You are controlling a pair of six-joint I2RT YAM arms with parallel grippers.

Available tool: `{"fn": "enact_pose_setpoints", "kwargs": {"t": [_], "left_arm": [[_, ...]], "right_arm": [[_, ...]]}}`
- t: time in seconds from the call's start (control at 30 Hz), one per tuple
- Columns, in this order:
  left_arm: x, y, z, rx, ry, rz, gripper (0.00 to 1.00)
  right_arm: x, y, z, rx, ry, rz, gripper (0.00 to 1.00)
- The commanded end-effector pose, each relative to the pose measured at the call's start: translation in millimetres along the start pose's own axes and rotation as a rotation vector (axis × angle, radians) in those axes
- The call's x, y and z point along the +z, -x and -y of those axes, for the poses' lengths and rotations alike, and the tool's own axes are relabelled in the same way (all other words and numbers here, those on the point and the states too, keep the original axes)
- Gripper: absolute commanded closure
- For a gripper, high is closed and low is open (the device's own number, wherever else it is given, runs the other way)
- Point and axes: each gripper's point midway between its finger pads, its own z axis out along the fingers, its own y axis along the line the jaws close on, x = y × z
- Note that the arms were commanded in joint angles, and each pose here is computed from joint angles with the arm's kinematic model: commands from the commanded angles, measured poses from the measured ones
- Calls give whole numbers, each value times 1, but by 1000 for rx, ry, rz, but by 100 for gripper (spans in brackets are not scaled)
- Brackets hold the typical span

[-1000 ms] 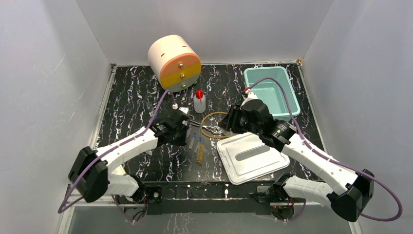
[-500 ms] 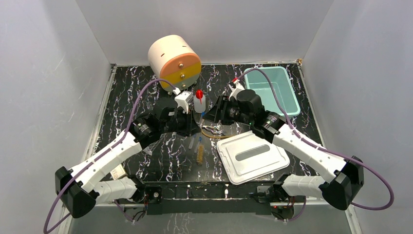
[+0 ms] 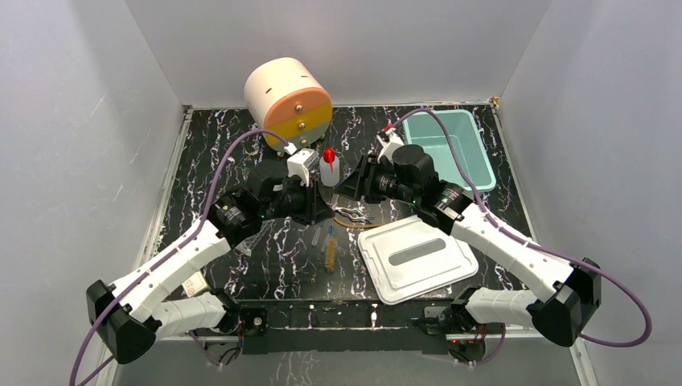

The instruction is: Organize the chemistry lab equipment

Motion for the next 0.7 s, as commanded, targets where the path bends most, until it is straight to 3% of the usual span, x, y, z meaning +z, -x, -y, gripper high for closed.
{"fn": "enact_pose_setpoints", "kwargs": {"t": [0.0, 0.33, 0.53, 0.67], "left_arm": [[-7, 8, 13, 7, -57, 37, 90], [-8, 6, 13, 17, -64, 33, 89], [-10, 4, 12, 35, -59, 33, 89], [-12, 5, 10, 38, -48, 39, 87]], "right_arm": [[-1, 8, -15, -5, 52, 21, 49], [7, 7, -21, 10, 90, 5, 57], [10, 2, -24, 24, 116, -19, 66], [7, 3, -23, 30, 111, -9, 77]]}}
